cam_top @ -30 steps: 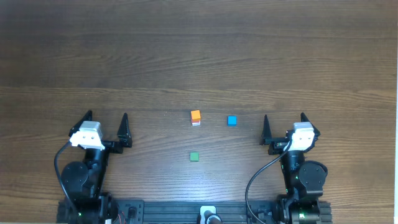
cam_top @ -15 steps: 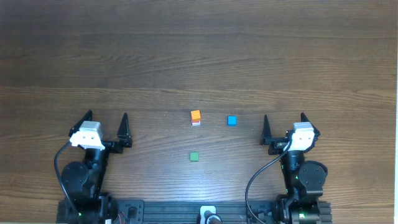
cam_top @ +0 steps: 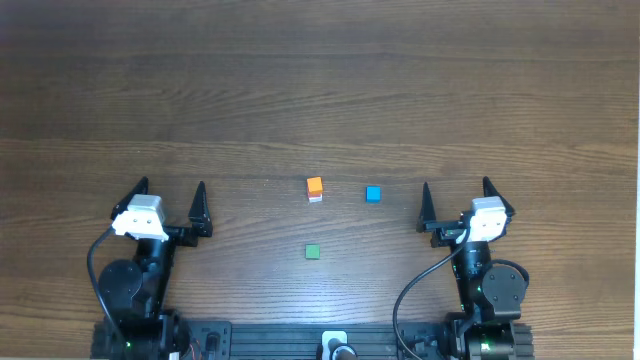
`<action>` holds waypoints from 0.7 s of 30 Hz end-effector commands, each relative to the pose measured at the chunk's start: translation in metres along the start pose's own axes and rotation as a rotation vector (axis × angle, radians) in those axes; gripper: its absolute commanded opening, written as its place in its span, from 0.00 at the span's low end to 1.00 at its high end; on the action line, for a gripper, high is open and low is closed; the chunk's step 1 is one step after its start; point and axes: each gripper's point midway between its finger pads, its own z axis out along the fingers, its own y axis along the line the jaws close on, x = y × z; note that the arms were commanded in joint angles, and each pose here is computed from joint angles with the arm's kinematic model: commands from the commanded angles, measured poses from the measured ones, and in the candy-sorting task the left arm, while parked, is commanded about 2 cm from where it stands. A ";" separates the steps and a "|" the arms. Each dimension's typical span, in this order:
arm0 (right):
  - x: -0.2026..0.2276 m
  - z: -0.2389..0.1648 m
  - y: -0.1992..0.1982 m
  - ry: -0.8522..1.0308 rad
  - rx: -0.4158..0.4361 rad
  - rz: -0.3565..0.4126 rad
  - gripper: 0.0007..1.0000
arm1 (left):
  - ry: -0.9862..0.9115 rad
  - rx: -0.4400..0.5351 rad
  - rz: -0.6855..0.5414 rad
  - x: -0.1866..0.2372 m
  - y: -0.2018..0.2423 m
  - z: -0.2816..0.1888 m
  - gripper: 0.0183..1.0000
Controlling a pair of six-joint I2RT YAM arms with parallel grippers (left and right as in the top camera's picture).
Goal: Stack Cubes
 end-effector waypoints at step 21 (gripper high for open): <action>-0.074 -0.003 0.075 0.061 -0.474 0.342 0.99 | -0.006 0.009 0.020 0.000 -0.001 0.000 1.00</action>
